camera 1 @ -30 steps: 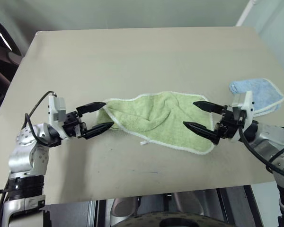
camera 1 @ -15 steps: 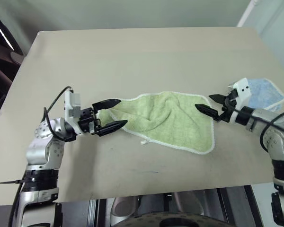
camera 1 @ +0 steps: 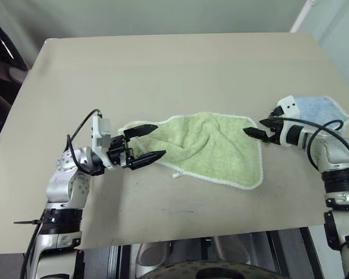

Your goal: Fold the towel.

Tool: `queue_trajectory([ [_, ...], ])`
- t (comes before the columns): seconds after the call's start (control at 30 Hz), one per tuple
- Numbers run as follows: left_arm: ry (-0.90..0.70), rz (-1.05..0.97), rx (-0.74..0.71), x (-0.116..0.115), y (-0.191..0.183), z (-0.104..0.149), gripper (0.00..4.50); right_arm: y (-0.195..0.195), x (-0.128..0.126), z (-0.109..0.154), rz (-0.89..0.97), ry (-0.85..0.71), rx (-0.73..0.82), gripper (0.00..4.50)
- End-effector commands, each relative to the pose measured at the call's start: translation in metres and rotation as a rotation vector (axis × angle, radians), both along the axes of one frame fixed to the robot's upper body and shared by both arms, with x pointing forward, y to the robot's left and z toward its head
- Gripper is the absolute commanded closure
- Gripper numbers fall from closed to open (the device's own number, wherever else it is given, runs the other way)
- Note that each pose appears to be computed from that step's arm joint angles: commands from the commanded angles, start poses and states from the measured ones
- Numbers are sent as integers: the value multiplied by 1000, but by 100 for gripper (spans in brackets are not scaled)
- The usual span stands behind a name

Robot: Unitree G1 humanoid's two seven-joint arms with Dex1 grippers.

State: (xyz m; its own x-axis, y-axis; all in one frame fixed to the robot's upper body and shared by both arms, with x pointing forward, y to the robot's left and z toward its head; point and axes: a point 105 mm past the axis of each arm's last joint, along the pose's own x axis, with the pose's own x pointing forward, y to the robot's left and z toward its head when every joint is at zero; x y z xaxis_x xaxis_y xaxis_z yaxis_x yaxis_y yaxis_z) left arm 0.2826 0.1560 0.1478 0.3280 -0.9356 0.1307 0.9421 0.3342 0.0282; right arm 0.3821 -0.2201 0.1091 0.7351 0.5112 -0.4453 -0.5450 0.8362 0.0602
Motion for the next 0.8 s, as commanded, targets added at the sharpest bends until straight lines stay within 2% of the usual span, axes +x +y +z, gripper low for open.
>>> queue_trajectory([
  [0.03,-39,-8,-3,-3,-2,7,0,-2,4,5,4,-20,12,6],
  [0.7,-39,-8,-3,-3,-2,7,0,-3,6,5,9,-22,13,6],
  [0.8,-27,16,7,-8,4,6,0,51,4,6,210,39,166,6],
])
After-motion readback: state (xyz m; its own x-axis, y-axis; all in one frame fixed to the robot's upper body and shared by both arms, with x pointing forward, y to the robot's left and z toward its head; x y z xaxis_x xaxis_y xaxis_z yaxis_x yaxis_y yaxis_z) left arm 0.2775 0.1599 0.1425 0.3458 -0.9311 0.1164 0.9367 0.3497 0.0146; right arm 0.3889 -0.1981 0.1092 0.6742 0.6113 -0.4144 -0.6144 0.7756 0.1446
